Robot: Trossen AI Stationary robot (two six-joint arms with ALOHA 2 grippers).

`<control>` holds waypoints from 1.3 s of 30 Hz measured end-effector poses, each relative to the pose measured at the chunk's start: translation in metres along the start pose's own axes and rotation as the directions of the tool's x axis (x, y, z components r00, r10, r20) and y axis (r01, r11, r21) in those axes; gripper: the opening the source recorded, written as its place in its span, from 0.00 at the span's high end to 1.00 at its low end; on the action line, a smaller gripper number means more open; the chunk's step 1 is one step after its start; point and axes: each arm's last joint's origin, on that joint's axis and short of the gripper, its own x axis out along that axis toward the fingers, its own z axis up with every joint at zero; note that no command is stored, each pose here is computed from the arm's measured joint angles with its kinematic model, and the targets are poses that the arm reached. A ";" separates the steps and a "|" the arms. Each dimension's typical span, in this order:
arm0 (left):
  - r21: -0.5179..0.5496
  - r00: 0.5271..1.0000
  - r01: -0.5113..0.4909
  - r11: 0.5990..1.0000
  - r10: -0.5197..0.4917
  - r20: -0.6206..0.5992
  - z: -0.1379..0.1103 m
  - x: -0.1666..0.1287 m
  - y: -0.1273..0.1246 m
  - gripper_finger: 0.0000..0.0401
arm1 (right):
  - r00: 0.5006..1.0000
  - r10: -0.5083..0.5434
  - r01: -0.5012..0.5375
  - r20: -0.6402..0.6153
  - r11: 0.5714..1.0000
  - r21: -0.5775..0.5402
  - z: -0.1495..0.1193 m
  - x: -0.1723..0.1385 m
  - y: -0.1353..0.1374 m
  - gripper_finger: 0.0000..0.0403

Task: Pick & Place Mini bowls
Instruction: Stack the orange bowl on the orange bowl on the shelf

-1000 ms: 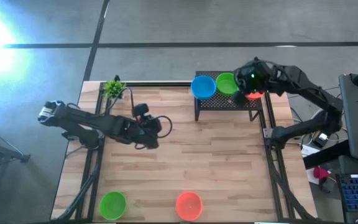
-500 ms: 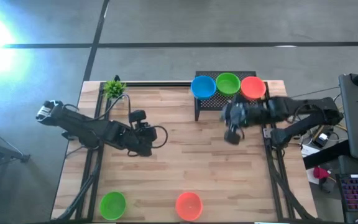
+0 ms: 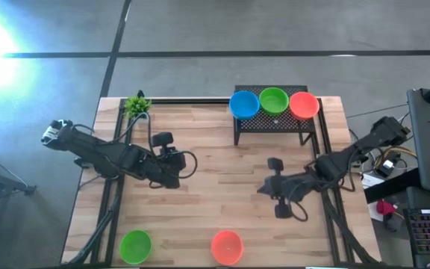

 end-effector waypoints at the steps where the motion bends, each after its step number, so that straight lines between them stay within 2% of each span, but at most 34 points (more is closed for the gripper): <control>1: 0.001 1.000 0.000 1.000 0.000 0.001 0.000 0.000 0.000 0.76 | 1.000 0.005 -0.005 0.004 1.000 0.011 -0.003 0.003 0.002 0.98; 6: 0.031 1.000 0.000 1.000 0.000 0.002 0.000 0.000 0.000 0.76 | 1.000 0.019 -0.020 0.009 0.998 0.059 -0.015 0.014 0.004 0.98; 12: 0.057 1.000 0.001 0.998 -0.001 0.003 0.000 -0.001 0.000 0.76 | 0.999 0.042 -0.041 -0.033 0.998 0.039 -0.023 0.022 0.011 0.98; 17: 0.092 1.000 0.001 0.996 -0.002 0.006 0.000 -0.001 0.000 0.76 | 0.995 0.053 -0.054 -0.079 0.999 -0.007 -0.021 0.038 0.032 0.98; 24: 0.175 1.000 0.001 0.985 -0.003 0.006 0.000 -0.001 0.000 0.76 | 0.989 0.046 -0.054 -0.142 0.997 -0.059 -0.007 0.070 0.065 0.98; 30: 0.238 1.000 0.001 0.971 -0.002 0.007 0.001 -0.001 0.000 0.76 | 0.977 0.035 -0.052 -0.210 0.996 -0.073 0.009 0.090 0.083 0.98; 39: 0.315 1.000 0.000 0.949 -0.003 0.008 0.001 -0.001 0.000 0.76 | 0.976 0.037 -0.031 -0.215 0.999 0.032 0.034 0.106 0.101 0.98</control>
